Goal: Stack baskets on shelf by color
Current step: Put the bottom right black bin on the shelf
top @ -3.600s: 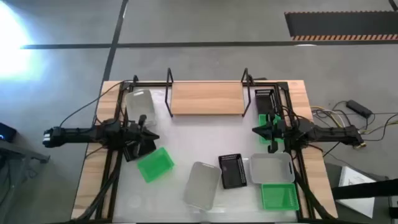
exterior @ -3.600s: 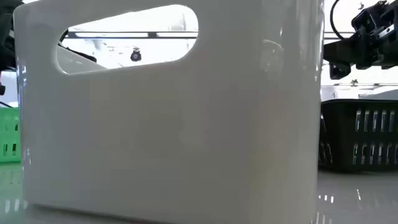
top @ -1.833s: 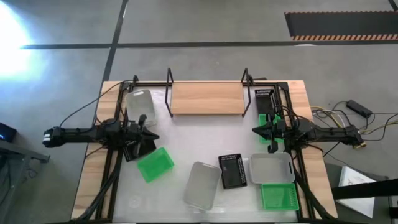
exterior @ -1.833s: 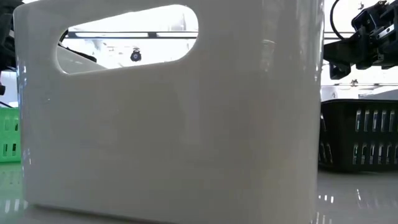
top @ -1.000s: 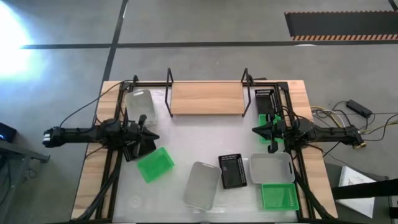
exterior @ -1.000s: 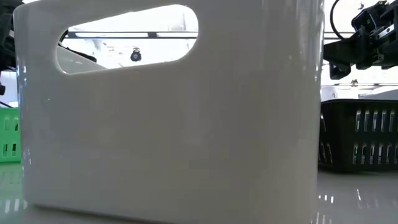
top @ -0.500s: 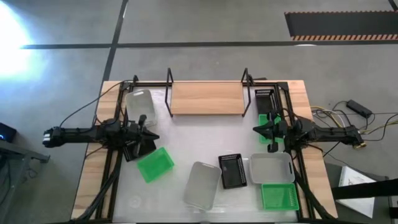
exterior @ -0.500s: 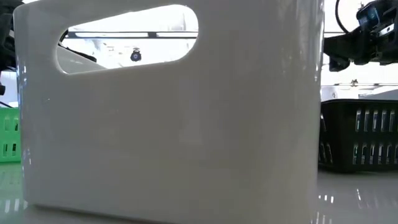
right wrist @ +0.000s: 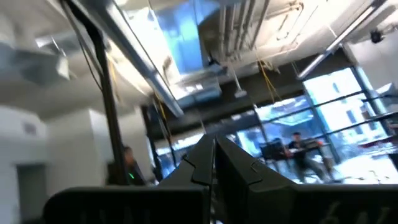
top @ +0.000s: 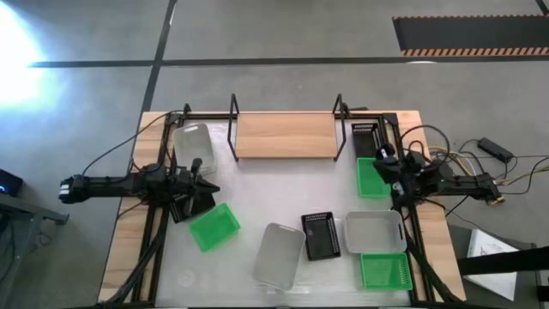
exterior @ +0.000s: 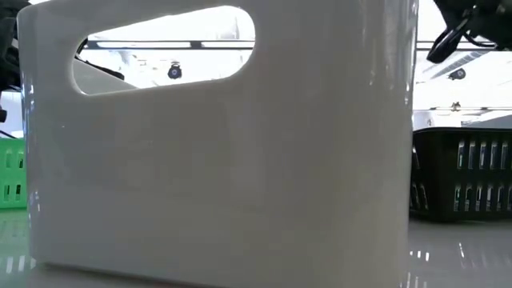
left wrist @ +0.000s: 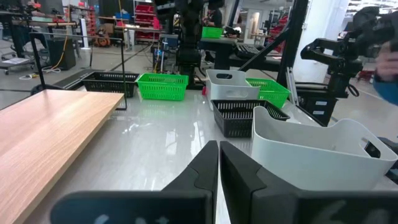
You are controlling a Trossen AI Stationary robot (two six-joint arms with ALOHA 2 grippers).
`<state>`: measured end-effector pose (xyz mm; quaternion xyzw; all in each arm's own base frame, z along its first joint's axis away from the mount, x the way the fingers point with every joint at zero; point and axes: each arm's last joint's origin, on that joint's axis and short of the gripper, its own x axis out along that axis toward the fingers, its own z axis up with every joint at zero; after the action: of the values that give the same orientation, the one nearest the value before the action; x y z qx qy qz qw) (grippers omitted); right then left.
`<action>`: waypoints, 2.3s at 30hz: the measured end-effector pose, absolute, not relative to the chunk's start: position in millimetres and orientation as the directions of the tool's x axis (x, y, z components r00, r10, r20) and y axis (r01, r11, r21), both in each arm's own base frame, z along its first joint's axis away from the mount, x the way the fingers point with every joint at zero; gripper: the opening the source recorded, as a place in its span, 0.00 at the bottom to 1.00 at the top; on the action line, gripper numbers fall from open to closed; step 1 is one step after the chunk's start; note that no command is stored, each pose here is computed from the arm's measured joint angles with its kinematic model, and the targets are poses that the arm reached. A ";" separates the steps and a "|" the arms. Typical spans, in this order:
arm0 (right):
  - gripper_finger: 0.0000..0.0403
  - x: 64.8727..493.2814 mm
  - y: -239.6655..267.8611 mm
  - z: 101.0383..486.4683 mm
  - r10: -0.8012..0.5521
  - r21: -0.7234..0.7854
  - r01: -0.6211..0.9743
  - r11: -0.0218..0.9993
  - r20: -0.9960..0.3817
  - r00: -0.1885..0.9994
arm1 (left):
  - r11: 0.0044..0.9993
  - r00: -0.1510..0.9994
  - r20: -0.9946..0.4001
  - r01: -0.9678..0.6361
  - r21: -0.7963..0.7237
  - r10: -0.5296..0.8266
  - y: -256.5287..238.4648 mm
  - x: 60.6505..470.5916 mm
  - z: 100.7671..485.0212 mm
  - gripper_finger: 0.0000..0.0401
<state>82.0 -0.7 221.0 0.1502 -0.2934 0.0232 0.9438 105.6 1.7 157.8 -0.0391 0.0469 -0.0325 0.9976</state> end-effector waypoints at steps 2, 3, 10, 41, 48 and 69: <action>0.02 80.3 -0.7 223.4 -0.045 0.308 -0.171 0.936 0.586 0.809 | 0.995 0.993 -0.091 0.061 -0.081 -0.068 1.7 105.6 157.8 0.00; 0.02 79.2 -0.7 224.8 -0.045 0.309 -0.180 0.934 0.600 0.799 | 0.995 0.993 -0.091 0.061 -0.081 -0.069 1.6 105.6 157.8 0.00; 0.02 85.8 -1.8 219.6 -0.085 0.341 -0.124 0.932 0.538 0.839 | 0.995 0.993 -0.091 0.061 -0.081 -0.068 1.7 105.6 157.8 0.00; 0.32 278.9 143.0 237.9 0.097 0.017 -0.200 0.980 -0.914 0.394 | 0.995 0.993 -0.094 0.061 -0.081 -0.069 1.6 105.7 157.6 0.00; 0.49 292.2 194.0 239.1 0.103 0.003 -0.293 0.956 -0.940 0.325 | 0.995 0.992 -0.104 0.060 -0.082 -0.068 1.7 106.2 156.7 0.00; 0.28 298.9 215.8 180.3 -0.013 -0.065 -0.226 0.972 -0.974 0.224 | 0.995 0.992 -0.102 0.060 -0.082 -0.068 1.7 106.1 156.9 0.00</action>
<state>298.9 215.8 180.3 -0.0965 0.6191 0.0685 0.7764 106.1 1.7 156.9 -0.0394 0.0524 -0.0321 0.9973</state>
